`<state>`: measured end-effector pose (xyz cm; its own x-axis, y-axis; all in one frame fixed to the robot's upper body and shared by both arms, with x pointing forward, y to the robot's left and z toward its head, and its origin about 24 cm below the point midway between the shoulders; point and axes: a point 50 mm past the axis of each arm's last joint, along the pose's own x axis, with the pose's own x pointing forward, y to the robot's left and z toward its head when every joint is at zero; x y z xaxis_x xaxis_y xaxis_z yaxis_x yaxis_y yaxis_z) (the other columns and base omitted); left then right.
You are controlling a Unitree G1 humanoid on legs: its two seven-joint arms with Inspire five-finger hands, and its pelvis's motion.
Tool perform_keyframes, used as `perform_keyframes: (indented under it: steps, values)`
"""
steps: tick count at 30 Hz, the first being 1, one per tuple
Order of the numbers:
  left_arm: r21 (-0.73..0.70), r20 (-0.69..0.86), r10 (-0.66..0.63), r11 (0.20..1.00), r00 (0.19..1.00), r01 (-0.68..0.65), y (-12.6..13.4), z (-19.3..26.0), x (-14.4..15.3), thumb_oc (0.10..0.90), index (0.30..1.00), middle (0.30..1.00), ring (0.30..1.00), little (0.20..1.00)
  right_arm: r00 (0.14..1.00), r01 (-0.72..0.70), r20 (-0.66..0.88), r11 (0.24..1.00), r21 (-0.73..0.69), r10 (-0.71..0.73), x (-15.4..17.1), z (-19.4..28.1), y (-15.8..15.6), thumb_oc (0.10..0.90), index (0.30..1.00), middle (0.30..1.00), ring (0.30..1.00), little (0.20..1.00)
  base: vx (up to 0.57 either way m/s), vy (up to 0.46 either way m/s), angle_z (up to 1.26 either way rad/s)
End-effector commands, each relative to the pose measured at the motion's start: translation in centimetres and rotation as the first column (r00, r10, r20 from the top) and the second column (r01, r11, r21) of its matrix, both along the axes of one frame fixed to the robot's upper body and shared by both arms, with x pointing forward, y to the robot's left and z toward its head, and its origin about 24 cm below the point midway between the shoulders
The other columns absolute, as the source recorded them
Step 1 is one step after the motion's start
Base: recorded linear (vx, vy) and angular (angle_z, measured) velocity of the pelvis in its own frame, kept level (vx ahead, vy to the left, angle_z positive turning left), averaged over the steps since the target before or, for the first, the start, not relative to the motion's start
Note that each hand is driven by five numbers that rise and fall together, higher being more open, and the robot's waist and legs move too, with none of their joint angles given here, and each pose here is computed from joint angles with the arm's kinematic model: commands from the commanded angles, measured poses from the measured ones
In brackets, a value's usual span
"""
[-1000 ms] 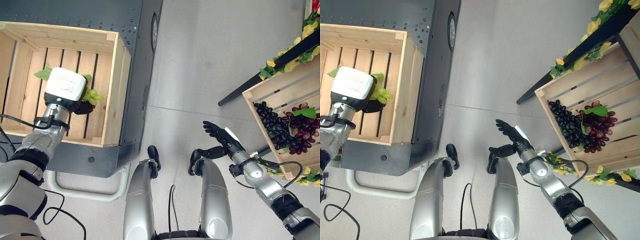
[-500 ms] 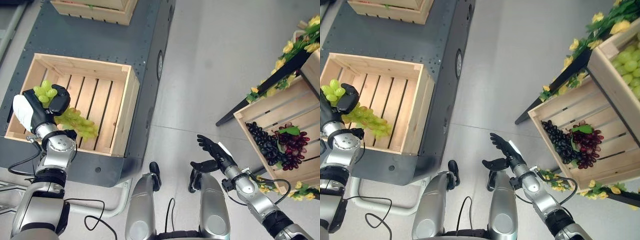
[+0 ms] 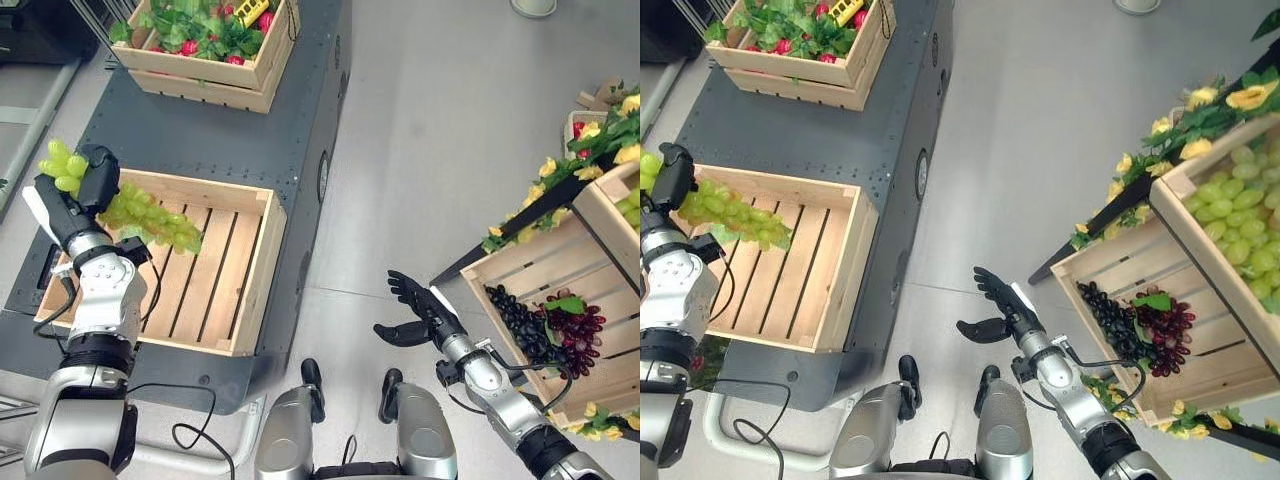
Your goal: Pick up the fruits from the basket on one side to the basket on the other side
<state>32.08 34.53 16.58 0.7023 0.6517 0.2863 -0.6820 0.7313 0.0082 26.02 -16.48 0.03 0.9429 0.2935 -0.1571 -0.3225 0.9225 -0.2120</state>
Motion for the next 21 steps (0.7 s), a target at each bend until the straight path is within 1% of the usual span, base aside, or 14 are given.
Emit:
perform_keyframes:
  steps: [1, 4, 6, 8, 9, 10, 11, 15, 18, 21]
  values:
    - [0.168, 0.241, -0.129, 0.982, 0.962, 0.09, -2.1, 5.7, 0.8, 0.4, 0.3, 0.3, 0.3, 0.3, 0.988, -0.111, 0.127, 0.983, 0.145, 0.093, -0.3, 2.0, 1.6, 0.8, 0.9, 0.9, 0.9, 0.9, 0.02, -0.131, 0.09]
    - [0.228, 0.217, -0.216, 0.959, 0.952, 0.165, -3.3, 6.3, 1.3, 0.4, 0.3, 0.3, 0.3, 0.3, 0.981, -0.14, 0.153, 0.978, 0.155, 0.116, 0.1, 2.8, 1.7, 0.8, 0.9, 0.9, 0.9, 0.9, -0.04, -0.147, 0.09]
    - [0.288, 0.167, -0.312, 0.923, 0.935, 0.257, -4.6, 6.9, 1.9, 0.4, 0.3, 0.3, 0.3, 0.3, 0.973, -0.162, 0.192, 0.973, 0.166, 0.13, 0.9, 4.1, 1.9, 0.8, 0.9, 0.9, 0.9, 0.9, -0.02, -0.154, 0.1]
    - [0.33, 0.147, -0.378, 0.89, 0.914, 0.315, -5.4, 7.8, 2.2, 0.4, 0.3, 0.3, 0.3, 0.3, 0.962, -0.168, 0.247, 0.968, 0.188, 0.119, 1.5, 5.5, 2.0, 0.8, 0.9, 0.9, 0.9, 0.9, -0.04, -0.136, 0.02]
    - [0.333, 0.146, -0.382, 0.888, 0.913, 0.318, -5.4, 7.8, 2.2, 0.4, 0.3, 0.3, 0.3, 0.3, 0.961, -0.168, 0.248, 0.967, 0.19, 0.118, 1.6, 5.6, 2.0, 0.8, 0.9, 0.9, 0.9, 0.9, -0.06, -0.133, 0.0]
    - [0.36, 0.138, -0.42, 0.865, 0.897, 0.349, -5.8, 8.6, 2.4, 0.4, 0.3, 0.3, 0.3, 0.3, 0.958, -0.165, 0.267, 0.964, 0.211, 0.106, 2.2, 6.4, 2.2, 0.8, 0.9, 0.9, 0.9, 0.9, -0.05, -0.11, 0.01]
    - [0.369, 0.139, -0.431, 0.858, 0.891, 0.358, -6.0, 8.9, 2.4, 0.4, 0.3, 0.3, 0.3, 0.3, 0.957, -0.164, 0.272, 0.961, 0.223, 0.1, 2.4, 6.7, 2.4, 0.8, 0.9, 0.9, 0.9, 0.9, -0.06, -0.149, -0.02]
    - [0.425, 0.118, -0.51, 0.802, 0.852, 0.421, -7.6, 10.5, 2.9, 0.4, 0.3, 0.3, 0.3, 0.3, 0.956, -0.189, 0.271, 0.94, 0.284, 0.11, 3.0, 7.8, 3.7, 0.8, 0.9, 0.9, 0.9, 0.9, -0.03, -0.112, -0.02]
    - [0.456, 0.091, -0.561, 0.758, 0.823, 0.466, -8.8, 11.5, 3.2, 0.4, 0.3, 0.3, 0.3, 0.3, 0.951, -0.221, 0.279, 0.928, 0.301, 0.136, 3.7, 8.9, 4.7, 0.8, 0.9, 0.9, 0.9, 0.9, -0.01, -0.116, 0.01]
    - [0.484, 0.057, -0.618, 0.704, 0.784, 0.52, -10.3, 12.4, 3.7, 0.4, 0.3, 0.3, 0.3, 0.3, 0.939, -0.237, 0.313, 0.929, 0.286, 0.144, 4.5, 10.4, 5.9, 0.8, 0.9, 0.9, 0.9, 0.9, 0.01, -0.106, 0.03]
